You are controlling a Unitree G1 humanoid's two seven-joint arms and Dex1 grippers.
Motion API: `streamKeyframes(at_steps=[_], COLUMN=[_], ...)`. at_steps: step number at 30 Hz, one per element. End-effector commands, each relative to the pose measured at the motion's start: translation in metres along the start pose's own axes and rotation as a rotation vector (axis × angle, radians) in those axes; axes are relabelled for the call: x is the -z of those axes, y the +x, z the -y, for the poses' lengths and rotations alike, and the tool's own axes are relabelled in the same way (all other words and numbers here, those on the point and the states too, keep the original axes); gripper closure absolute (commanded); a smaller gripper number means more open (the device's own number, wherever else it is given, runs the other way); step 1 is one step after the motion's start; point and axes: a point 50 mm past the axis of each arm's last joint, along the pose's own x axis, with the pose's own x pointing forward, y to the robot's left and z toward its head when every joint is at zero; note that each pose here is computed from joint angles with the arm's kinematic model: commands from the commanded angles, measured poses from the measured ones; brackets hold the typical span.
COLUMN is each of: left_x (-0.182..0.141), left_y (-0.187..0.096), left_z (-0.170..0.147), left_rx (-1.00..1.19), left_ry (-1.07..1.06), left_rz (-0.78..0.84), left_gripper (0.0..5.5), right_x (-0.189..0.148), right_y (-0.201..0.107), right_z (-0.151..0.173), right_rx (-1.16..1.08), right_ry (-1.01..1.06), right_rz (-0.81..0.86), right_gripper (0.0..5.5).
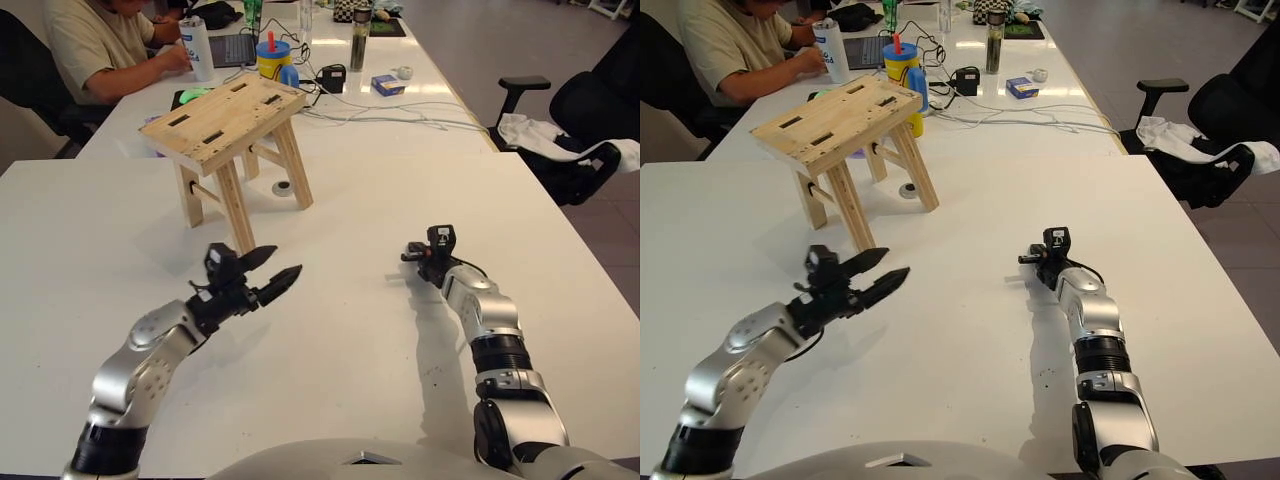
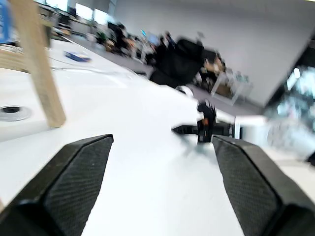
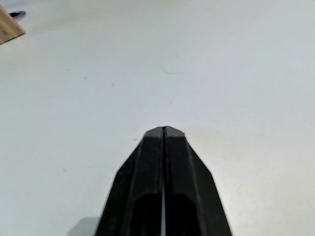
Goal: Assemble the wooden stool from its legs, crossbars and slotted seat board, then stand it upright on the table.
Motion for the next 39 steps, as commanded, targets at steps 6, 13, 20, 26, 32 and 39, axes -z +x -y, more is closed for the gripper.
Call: streamKeyframes(at_steps=[6,13,20,26,32,39], left_x=[-0.006,-0.075,-0.03,-0.012,-0.028,-0.03], left_y=[-0.026,-0.101,-0.062,-0.055,-0.034,-0.006], left_z=[-0.163,-0.207,-0.191,-0.151,-0.092,-0.079], left_rx=[-0.544,-1.025,-0.879,-1.02,-1.078,-1.043], left_ry=[0.628,0.99,0.876,0.591,0.289,0.204], left_rz=[-0.599,-0.851,-0.659,-0.104,0.334,0.295], left_gripper=[1.79,1.79,1.79,1.79,1.79,1.79], right_x=[-0.013,-0.013,-0.018,-0.038,-0.069,-0.073], right_y=[0.015,0.016,0.016,0.015,0.022,0.024], right_z=[-0.018,-0.02,-0.017,-0.021,-0.051,-0.077], right_rx=[-0.076,-0.092,-0.094,-0.105,-0.072,-0.117], right_ry=[-0.058,-0.071,-0.093,-0.114,-0.179,-0.145], right_rz=[0.009,0.008,0.015,0.129,0.271,0.337], right_gripper=[5.5,5.5,5.5,5.5,5.5,5.5])
